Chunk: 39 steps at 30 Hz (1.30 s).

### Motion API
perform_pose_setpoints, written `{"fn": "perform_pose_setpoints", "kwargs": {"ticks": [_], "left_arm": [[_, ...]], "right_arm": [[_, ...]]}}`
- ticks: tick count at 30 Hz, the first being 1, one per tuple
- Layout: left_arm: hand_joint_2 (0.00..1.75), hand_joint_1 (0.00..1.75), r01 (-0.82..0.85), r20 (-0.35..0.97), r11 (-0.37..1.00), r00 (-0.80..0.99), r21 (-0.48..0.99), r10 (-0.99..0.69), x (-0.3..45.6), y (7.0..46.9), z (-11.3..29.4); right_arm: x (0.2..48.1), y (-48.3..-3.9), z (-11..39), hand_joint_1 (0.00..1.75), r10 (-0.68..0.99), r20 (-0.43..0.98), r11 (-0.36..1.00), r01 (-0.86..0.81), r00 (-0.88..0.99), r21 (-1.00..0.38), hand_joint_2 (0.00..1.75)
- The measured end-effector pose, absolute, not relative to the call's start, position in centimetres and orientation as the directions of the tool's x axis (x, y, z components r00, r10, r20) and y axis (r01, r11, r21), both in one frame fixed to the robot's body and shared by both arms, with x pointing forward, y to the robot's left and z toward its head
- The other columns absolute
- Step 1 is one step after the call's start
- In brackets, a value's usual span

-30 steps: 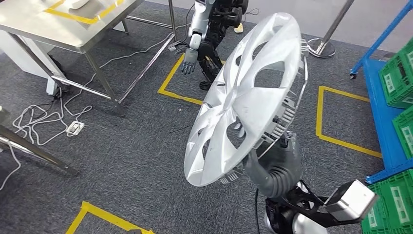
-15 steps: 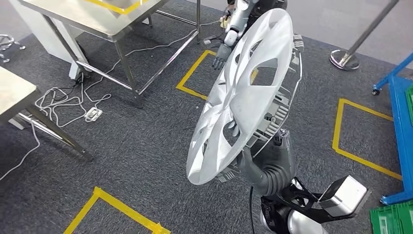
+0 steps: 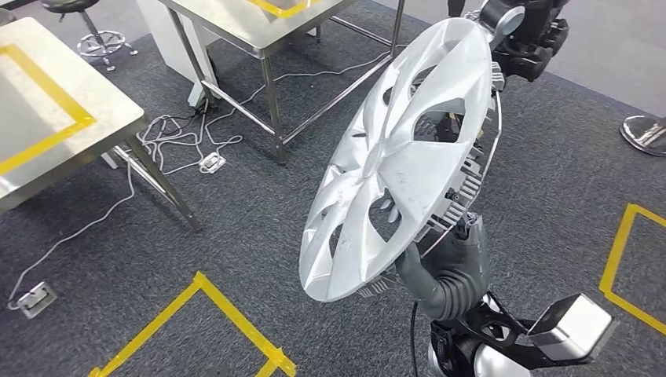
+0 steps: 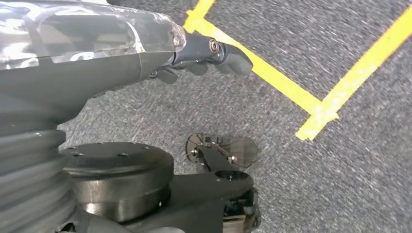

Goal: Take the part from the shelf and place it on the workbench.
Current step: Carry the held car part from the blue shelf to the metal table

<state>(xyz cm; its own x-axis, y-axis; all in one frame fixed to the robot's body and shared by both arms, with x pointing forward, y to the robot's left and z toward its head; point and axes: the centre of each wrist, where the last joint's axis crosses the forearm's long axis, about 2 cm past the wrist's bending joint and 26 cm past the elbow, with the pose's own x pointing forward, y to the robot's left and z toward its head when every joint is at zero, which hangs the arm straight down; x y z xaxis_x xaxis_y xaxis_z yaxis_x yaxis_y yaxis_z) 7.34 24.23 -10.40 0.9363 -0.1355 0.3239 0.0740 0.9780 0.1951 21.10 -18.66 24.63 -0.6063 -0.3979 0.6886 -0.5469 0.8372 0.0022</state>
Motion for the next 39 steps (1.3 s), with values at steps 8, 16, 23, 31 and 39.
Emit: {"fn": "perform_pose_setpoints", "kwargs": {"ticks": [8, 16, 23, 31, 39], "left_arm": [[1.75, 0.00, 0.074, 0.322, 0.978, 0.937, 0.196, -0.135, 7.27, 24.30, -10.42], [1.75, 0.00, 0.075, 0.322, 0.979, 0.937, 0.191, -0.135, 7.43, 24.02, -10.37], [1.75, 0.00, 0.077, 0.324, 0.979, 0.936, 0.189, -0.137, 7.56, 23.90, -10.33], [1.75, 0.00, 0.079, 0.321, 0.980, 0.937, 0.185, -0.136, 7.43, 23.71, -10.33], [1.75, 0.00, 0.079, 0.318, 0.979, 0.938, 0.190, -0.138, 7.40, 23.94, -10.36]], "right_arm": [[21.08, -18.58, 24.62, 1.75, -0.401, 0.688, 0.836, -0.548, -0.605, 0.005, 1.75], [21.15, -18.46, 24.79, 1.75, -0.405, 0.684, 0.831, -0.556, -0.607, -0.001, 1.75], [21.19, -18.47, 24.76, 1.75, -0.404, 0.685, 0.831, -0.557, -0.606, -0.003, 1.75], [21.31, -18.44, 24.95, 1.75, -0.405, 0.680, 0.830, -0.557, -0.611, -0.006, 1.75], [21.30, -18.38, 24.91, 1.75, -0.406, 0.681, 0.831, -0.557, -0.609, -0.003, 1.75]]}}
